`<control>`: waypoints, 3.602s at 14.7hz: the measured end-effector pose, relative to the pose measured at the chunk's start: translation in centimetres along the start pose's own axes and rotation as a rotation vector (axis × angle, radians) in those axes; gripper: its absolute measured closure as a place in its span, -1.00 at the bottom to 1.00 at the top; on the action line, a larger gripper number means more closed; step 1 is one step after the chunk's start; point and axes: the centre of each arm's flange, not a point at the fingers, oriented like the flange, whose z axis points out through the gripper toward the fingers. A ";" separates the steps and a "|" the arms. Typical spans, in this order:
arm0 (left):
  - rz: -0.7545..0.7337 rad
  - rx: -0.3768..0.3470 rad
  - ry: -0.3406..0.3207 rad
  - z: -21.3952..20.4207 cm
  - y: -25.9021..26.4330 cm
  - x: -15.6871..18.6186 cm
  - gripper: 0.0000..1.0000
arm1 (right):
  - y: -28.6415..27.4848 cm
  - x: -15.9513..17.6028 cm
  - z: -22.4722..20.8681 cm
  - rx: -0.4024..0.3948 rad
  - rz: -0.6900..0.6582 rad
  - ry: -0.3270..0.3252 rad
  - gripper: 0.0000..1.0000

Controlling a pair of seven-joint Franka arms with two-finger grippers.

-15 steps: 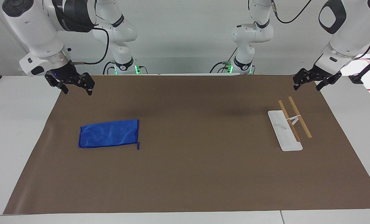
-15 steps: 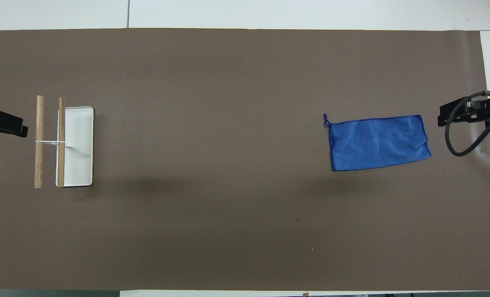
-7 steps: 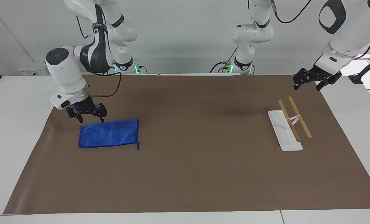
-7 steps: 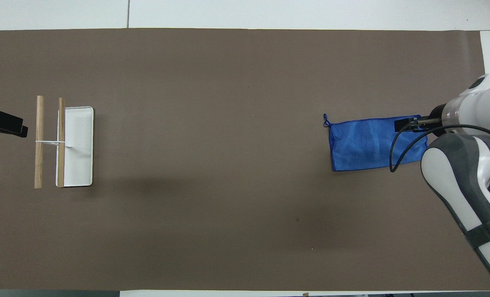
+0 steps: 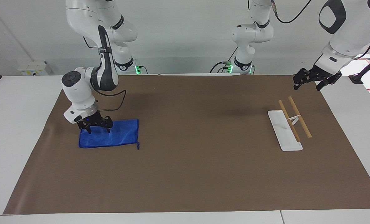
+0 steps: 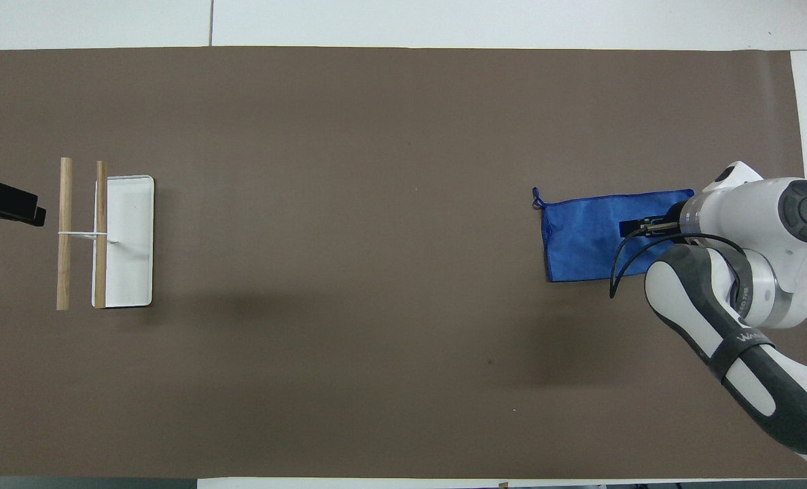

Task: Right arm passes towel to left arm to hang
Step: 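Reach the right gripper down and grasp the blue towel's edge, then lift the blue towel with the right gripper toward the left gripper, then close the left gripper on the towel held by the right gripper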

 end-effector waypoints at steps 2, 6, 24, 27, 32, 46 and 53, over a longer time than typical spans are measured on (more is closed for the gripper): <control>0.000 0.000 0.000 0.0 0.0 0.0 -1.00 | 0.0 -0.1 1.6 0.002 -0.027 -0.006 -0.99; 0.000 0.000 0.000 0.0 0.0 0.0 -1.00 | 0.1 0.1 1.7 0.004 -0.081 -0.001 -0.50; 0.000 0.000 0.000 0.0 0.0 0.0 -1.00 | -19.4 10.5 -20.5 0.447 0.412 -0.042 0.92; 0.000 0.000 0.000 0.0 0.0 0.0 -1.00 | -23.7 12.3 -22.9 0.663 0.649 -0.091 0.92; 0.000 0.000 0.000 0.0 0.0 0.0 -1.00 | -33.7 12.0 -24.3 0.915 1.005 -0.110 0.92; -0.081 -0.032 0.005 0.0 1.2 0.2 -1.00 | -43.6 8.9 -25.3 1.060 1.268 -0.237 0.92; -0.757 -0.286 -0.016 2.1 6.9 1.7 -1.00 | -49.2 8.4 -21.6 1.049 1.238 -0.229 0.92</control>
